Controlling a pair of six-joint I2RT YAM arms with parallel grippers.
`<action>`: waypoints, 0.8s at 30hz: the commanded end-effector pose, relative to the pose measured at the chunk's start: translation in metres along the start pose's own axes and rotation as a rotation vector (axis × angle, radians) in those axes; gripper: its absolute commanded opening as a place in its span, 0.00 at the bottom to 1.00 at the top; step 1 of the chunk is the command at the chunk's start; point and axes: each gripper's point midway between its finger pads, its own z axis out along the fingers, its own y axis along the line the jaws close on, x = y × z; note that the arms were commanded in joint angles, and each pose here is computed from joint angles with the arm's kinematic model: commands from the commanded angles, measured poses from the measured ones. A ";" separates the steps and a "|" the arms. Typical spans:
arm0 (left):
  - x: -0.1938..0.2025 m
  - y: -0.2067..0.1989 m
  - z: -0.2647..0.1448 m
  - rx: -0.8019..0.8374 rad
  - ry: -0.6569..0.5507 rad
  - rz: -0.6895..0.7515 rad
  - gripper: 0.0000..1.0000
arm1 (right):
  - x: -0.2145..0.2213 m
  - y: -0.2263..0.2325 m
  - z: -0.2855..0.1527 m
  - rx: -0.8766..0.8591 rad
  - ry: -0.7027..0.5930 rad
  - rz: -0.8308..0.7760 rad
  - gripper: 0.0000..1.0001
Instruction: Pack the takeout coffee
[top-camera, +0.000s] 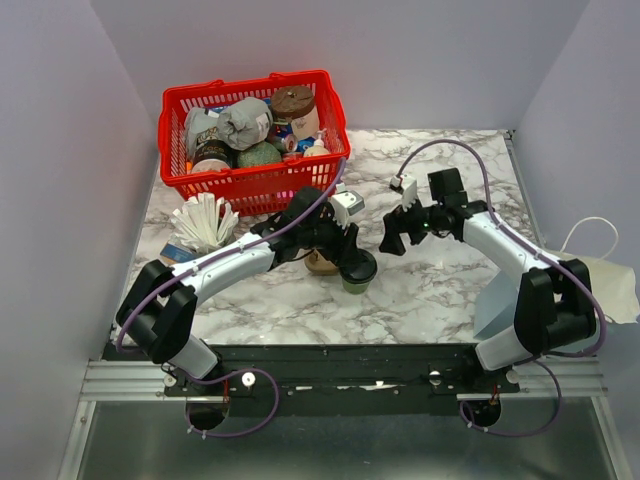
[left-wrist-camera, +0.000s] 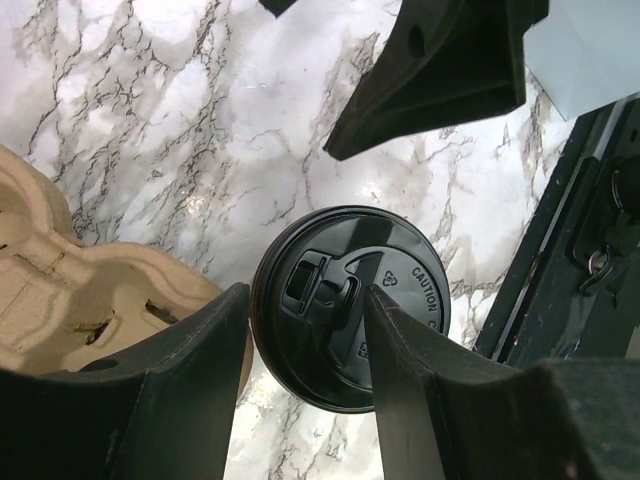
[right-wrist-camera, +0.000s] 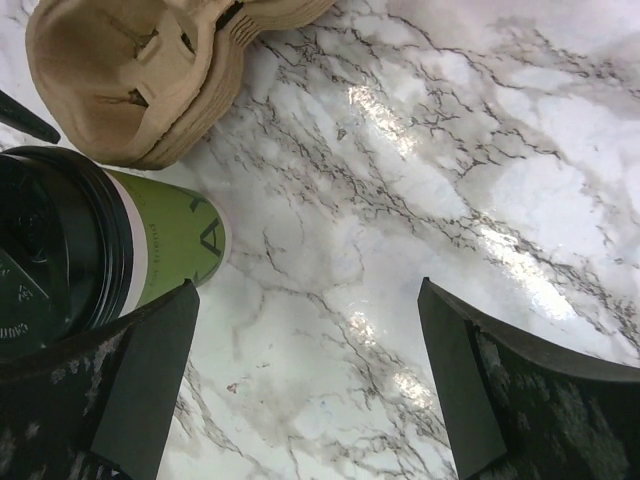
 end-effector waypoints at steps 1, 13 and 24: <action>0.000 0.002 0.003 -0.013 -0.006 0.023 0.58 | -0.009 0.003 -0.014 0.000 0.000 -0.008 1.00; 0.005 0.003 0.005 -0.026 0.003 0.036 0.58 | -0.016 0.052 -0.028 -0.216 -0.056 0.026 1.00; 0.010 0.002 0.006 -0.039 0.009 0.066 0.60 | -0.014 0.057 -0.023 -0.264 -0.054 0.046 1.00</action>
